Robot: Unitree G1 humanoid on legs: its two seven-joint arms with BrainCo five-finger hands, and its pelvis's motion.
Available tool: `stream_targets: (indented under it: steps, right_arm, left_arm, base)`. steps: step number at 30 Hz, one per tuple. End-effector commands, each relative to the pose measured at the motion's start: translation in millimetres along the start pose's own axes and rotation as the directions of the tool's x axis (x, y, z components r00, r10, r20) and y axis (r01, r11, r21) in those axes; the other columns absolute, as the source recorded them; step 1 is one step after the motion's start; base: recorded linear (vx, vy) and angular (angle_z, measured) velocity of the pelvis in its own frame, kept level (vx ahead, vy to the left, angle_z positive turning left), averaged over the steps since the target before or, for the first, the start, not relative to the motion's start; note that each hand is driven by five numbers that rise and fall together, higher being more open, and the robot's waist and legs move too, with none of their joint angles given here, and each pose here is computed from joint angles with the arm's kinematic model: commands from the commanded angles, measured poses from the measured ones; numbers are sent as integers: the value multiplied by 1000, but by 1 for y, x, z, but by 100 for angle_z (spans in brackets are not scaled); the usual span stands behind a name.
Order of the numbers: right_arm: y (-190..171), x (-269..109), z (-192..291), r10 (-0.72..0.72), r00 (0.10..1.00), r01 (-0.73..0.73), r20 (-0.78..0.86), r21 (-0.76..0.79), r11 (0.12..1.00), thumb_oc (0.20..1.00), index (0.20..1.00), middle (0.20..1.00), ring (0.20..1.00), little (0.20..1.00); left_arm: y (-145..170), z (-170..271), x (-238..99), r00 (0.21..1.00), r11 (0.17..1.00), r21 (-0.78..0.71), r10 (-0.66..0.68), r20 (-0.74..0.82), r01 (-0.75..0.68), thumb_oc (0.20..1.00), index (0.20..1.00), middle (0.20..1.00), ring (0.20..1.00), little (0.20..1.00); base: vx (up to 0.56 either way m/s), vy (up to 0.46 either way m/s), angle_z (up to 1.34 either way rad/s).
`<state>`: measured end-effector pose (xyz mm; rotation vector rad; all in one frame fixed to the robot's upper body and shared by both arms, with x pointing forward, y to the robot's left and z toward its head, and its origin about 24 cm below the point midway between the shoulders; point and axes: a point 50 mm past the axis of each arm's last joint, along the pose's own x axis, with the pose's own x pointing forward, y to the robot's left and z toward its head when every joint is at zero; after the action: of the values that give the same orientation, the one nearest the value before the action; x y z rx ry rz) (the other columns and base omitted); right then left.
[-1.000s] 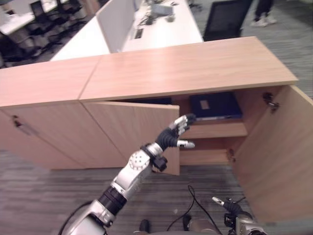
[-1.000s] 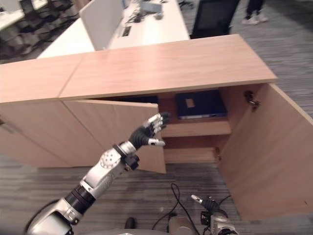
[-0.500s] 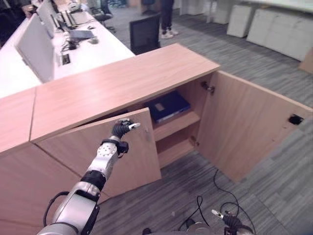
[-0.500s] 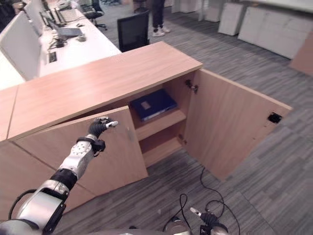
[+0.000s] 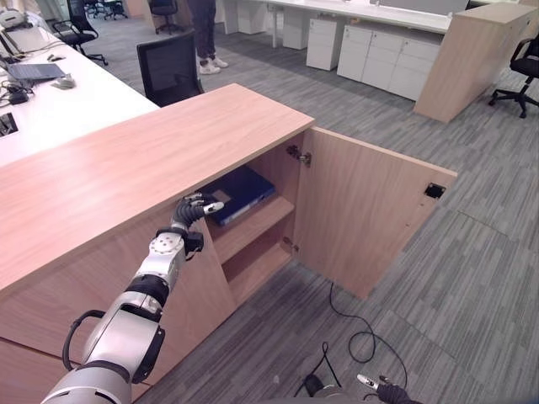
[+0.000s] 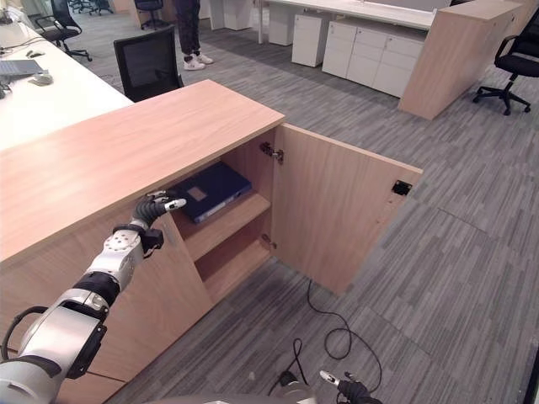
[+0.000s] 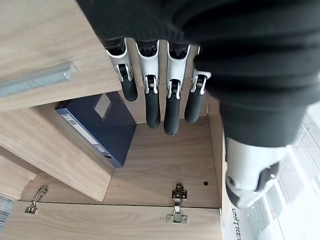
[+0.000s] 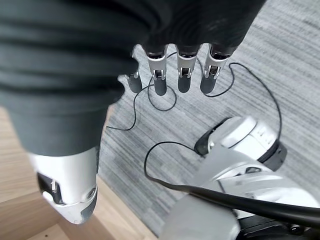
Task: Put the empty folder in the office cabinet
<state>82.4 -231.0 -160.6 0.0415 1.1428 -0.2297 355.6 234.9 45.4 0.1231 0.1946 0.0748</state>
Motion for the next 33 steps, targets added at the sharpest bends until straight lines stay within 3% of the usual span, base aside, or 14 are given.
stream_targets:
  steps: [1, 5, 9, 14, 22, 33]
  right_arm:
    - [-12, -1, 3, -28, 999, 27, 23, 41, 999, 1000, 1000, 1000, 1000, 1000]
    - [-10, -1, -1, -36, 999, 35, 9, 77, 996, 1000, 1000, 1000, 1000, 1000]
    - [-4, -1, -6, -35, 999, 36, -10, 140, 990, 1000, 1000, 1000, 1000, 1000]
    - [-1, 0, -5, -39, 999, 40, -9, 191, 981, 1000, 1000, 1000, 1000, 1000]
    - [12, 7, 43, -18, 992, 2, 123, 130, 992, 1000, 1000, 1000, 1000, 1000]
    - [4, 7, 42, -18, 994, 14, 110, 41, 999, 1000, 1000, 1000, 1000, 1000]
  left_arm:
    - [37, 53, 7, 976, 992, -11, 123, 182, -123, 1000, 1000, 1000, 1000, 1000]
    - [4, 39, 0, 977, 1000, -15, 20, 214, -17, 1000, 1000, 1000, 1000, 1000]
    - [-40, 2, -32, 965, 985, -78, -133, 227, 154, 1000, 1000, 1000, 1000, 1000]
    - [-57, -29, -61, 957, 962, -110, -229, 175, 250, 1000, 1000, 1000, 1000, 1000]
    - [-58, -79, -103, 923, 921, -61, -385, -11, 384, 1000, 1000, 1000, 1000, 1000]
    - [-52, -148, -131, 886, 936, -26, -340, -315, 350, 1000, 1000, 1000, 1000, 1000]
  base:
    - [5, 31, -2]
    - [-6, 8, 1]
    - [-19, 32, 14]
    - [-20, 18, 21]
    - [-172, -24, -20]
    - [2, -151, -54]
